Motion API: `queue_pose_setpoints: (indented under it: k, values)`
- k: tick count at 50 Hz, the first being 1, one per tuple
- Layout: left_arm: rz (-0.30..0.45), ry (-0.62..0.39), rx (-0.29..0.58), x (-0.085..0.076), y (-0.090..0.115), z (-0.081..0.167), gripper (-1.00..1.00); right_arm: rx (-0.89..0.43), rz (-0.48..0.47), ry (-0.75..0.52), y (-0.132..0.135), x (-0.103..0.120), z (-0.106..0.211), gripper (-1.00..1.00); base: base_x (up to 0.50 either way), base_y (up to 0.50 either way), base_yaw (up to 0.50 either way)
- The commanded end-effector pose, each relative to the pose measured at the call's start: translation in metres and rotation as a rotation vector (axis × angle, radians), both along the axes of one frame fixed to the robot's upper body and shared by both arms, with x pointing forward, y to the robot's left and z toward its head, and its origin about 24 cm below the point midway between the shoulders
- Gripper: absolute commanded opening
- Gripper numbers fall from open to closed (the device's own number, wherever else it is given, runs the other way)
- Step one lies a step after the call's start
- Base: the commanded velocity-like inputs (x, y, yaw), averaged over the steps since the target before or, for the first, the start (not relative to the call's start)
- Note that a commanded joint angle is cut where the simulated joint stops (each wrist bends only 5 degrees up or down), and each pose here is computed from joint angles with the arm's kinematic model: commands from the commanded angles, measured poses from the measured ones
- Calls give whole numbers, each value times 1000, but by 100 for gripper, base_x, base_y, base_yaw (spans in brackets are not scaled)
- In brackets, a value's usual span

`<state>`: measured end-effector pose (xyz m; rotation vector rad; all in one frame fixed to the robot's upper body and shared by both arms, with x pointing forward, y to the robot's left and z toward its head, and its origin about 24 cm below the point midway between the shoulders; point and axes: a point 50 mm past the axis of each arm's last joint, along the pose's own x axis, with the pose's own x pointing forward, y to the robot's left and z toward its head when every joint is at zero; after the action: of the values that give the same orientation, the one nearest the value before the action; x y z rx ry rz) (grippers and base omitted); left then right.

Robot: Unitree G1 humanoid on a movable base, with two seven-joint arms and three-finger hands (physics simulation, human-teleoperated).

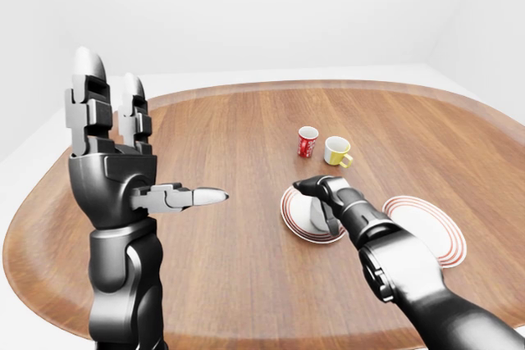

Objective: Put the white mug on the left plate.

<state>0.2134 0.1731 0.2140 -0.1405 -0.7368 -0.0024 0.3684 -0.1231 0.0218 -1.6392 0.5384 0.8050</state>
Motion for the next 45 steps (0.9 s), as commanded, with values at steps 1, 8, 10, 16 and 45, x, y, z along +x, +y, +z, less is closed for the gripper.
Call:
queue_pose_setpoints:
  k: [1, 8, 10, 16, 45]
  values:
    - [-1, 4, 2, 0, 0, -1, 100, -7, -7, 31, -1, 1, 2, 100, 0, 0, 0]
    - [-2, -1, 4, 0, 0, 0, 100, -16, 2, -1, 0, 7, 13, 100, 0, 0, 0]
    - [-2, -3, 3, -1, 0, 0, 100, -22, 9, -12, 2, 10, 19, 100, 0, 0, 0]
    - [-4, -3, 5, -1, -1, 0, 100, -48, 23, -41, 3, 16, 30, 100, 0, 0, 0]
    - [-1, -9, 2, -1, 0, 2, 100, 1400, -209, 167, 53, 29, 105, 100, 0, 0, 0]
